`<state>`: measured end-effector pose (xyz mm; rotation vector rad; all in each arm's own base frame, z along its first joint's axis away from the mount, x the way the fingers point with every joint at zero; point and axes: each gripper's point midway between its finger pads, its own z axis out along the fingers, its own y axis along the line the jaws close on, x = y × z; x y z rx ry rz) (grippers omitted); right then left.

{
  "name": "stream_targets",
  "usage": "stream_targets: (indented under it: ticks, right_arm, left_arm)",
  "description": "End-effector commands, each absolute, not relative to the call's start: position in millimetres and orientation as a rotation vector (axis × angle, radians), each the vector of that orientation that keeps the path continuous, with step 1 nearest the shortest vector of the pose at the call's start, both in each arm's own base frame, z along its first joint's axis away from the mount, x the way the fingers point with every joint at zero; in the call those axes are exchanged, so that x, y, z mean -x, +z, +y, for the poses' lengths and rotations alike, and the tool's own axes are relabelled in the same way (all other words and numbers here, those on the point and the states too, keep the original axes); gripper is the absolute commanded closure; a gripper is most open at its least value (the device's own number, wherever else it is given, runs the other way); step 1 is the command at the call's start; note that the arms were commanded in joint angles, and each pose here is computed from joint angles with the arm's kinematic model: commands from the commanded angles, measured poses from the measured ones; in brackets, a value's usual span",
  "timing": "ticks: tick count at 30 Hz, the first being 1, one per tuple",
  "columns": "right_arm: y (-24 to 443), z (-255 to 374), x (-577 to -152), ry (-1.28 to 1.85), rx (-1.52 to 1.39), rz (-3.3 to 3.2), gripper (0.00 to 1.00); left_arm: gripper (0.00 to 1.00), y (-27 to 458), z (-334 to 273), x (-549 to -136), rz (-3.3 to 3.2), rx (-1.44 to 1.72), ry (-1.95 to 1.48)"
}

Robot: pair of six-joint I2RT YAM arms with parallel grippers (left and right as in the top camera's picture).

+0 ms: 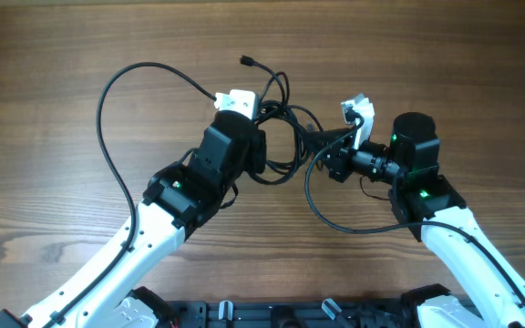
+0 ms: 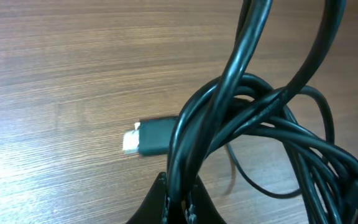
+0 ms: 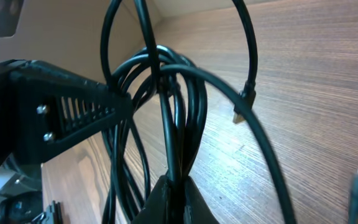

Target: Untangle cables

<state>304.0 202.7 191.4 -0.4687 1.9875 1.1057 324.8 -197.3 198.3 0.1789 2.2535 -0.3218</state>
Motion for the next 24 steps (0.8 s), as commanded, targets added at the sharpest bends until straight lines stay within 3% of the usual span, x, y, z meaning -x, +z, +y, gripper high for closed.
stream_targets:
  ticks: [1, 24]
  right_arm:
    - [201, 211, -299, 1.158, 0.527, 1.959, 0.96]
    - [197, 210, -299, 1.176, 0.479, 1.997, 0.96]
  left_arm:
    - [0.96, 215, -179, -336, 2.188, -0.039, -0.244]
    - [0.96, 216, -139, -344, 2.117, 0.43, -0.211]
